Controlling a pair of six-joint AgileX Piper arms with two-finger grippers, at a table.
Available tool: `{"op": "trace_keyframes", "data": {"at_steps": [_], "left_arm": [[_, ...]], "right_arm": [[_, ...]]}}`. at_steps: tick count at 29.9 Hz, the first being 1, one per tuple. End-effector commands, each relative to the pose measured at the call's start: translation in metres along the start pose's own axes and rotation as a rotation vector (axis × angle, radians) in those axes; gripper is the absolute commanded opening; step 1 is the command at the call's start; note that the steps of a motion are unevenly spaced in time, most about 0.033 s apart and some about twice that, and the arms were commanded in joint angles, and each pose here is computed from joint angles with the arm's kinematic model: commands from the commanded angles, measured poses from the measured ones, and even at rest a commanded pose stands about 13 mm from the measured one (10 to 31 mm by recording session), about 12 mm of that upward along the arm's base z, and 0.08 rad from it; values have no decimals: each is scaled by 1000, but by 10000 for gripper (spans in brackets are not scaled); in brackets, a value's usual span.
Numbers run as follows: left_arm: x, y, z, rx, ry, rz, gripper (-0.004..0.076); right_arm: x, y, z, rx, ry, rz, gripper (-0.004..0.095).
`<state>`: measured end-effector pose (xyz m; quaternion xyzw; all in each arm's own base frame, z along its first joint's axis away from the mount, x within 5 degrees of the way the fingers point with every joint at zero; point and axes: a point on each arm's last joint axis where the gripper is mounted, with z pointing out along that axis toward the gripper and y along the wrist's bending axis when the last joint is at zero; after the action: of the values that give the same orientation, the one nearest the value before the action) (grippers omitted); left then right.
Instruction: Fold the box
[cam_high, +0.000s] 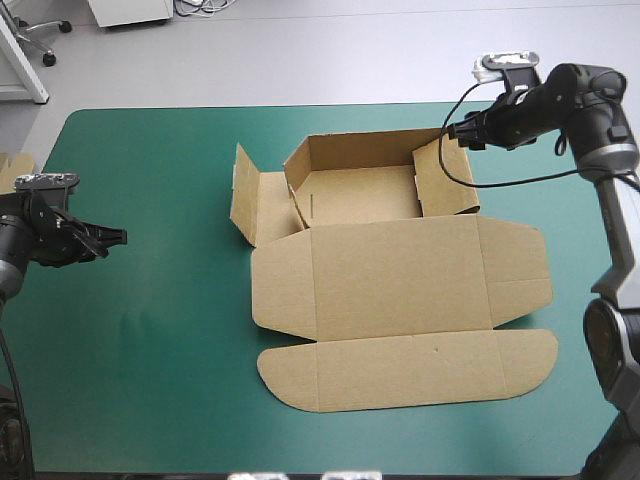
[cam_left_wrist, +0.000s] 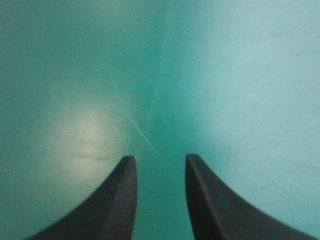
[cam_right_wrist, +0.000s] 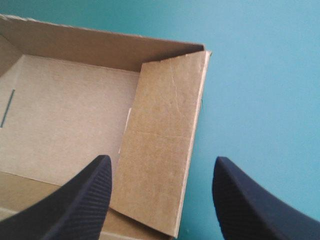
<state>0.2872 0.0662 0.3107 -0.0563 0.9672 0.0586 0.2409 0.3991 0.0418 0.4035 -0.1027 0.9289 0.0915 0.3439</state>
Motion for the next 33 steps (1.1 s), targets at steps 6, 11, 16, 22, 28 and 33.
{"op": "trace_keyframes", "data": {"at_steps": [6, 11, 16, 22, 28, 33], "left_arm": [[-8, 0, -19, 0, -102, -11, 236], [-8, -1, -19, 7, -102, -13, 236], [-8, -1, -19, 12, -99, -18, 236], [-8, -2, -19, 19, -100, -23, 236], [-9, -3, -19, 31, -107, -24, 236], [-8, -3, -19, 31, -98, -16, 236]], "right_arm": [[9, 24, -105, 117, -180, -89, 479], [24, 53, -101, 222, -173, -171, 479], [28, 77, -86, 177, -193, -130, 484], [16, 66, -50, 306, -202, -229, 600], [7, 58, 4, 354, -124, -232, 686], [-2, 36, 38, 262, -51, -45, 686]]}}
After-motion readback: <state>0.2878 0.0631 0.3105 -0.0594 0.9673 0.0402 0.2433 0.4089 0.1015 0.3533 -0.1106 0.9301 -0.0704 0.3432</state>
